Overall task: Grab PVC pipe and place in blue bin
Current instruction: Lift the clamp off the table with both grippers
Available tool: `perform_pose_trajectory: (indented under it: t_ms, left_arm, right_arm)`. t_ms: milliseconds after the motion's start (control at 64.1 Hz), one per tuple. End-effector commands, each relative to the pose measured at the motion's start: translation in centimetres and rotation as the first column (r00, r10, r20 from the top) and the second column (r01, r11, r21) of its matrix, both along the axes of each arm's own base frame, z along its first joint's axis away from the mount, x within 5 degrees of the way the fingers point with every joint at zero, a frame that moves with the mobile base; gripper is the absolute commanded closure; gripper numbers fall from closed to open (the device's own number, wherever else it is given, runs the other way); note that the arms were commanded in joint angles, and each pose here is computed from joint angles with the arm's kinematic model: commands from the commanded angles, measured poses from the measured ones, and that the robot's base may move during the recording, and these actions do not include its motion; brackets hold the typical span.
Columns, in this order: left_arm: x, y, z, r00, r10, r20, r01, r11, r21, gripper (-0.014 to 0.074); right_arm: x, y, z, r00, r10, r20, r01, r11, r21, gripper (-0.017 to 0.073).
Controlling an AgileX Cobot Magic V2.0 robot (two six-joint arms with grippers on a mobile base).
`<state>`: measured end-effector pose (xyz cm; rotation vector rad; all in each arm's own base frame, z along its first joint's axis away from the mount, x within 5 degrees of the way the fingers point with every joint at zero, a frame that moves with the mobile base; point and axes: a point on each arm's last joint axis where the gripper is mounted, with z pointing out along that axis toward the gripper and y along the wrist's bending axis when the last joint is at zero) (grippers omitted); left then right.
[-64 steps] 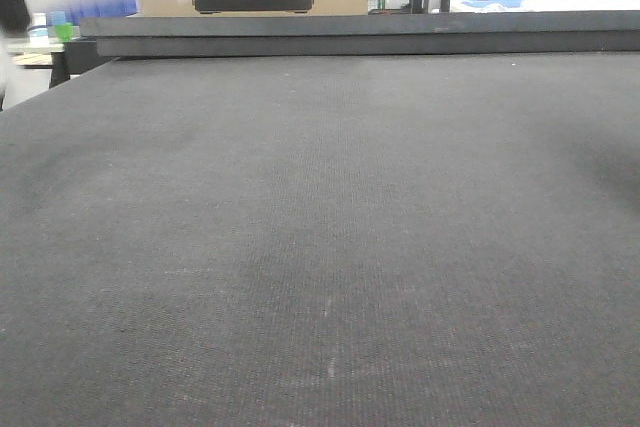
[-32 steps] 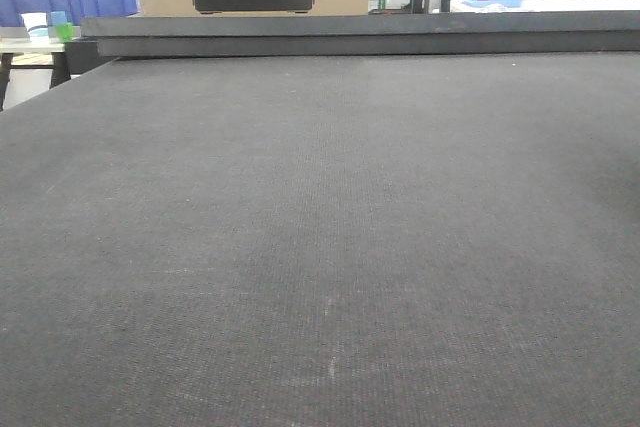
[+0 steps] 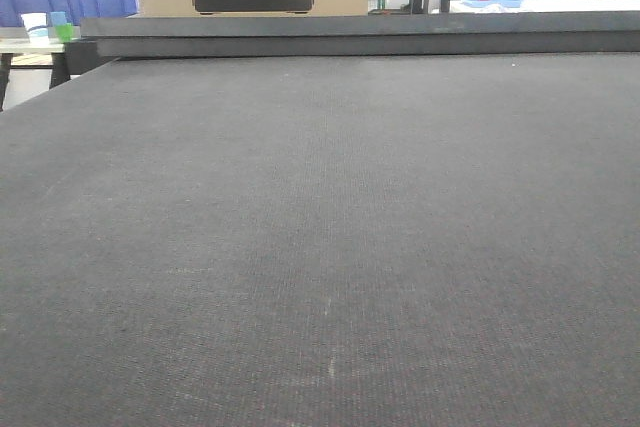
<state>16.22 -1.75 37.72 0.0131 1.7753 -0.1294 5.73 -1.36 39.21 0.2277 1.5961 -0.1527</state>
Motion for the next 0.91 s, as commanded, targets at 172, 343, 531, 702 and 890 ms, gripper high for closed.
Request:
perform_pose_trajectory:
  t_ms: [172,343,531,702,890]
  left_arm:
    - [-4.5,0.7,2.7,0.974,0.003,0.225,-0.017,0.998,0.059,0.0704]
    - [-6.6,1.8,3.3,0.958,0.088,0.275,-0.101,0.994,0.033,0.0704]
    - [-7.6,2.4,3.6,0.937,0.159,0.311,-0.176,0.984,0.029,0.0704]
    - [-8.0,2.5,3.8,0.932,0.159,0.324,-0.181,0.983,0.036,0.0704]
    - [-8.1,2.4,3.8,0.931,0.158,0.329,-0.18,0.983,0.038,0.0704]
  right_arm:
    - [-2.8,0.7,0.7,0.991,0.0,0.136,0.006,0.999,-0.039,0.0727]
    - [-3.0,1.0,0.8,0.988,0.023,0.155,-0.024,1.0,0.004,0.0727]
    - [-3.0,1.0,0.8,0.987,0.027,0.158,-0.029,1.0,0.012,0.0727]
    - [-3.0,1.0,0.7,0.988,0.027,0.151,-0.029,0.999,0.013,0.0727]
    - [-3.0,1.0,0.7,0.988,0.027,0.154,-0.029,1.0,0.012,0.0727]
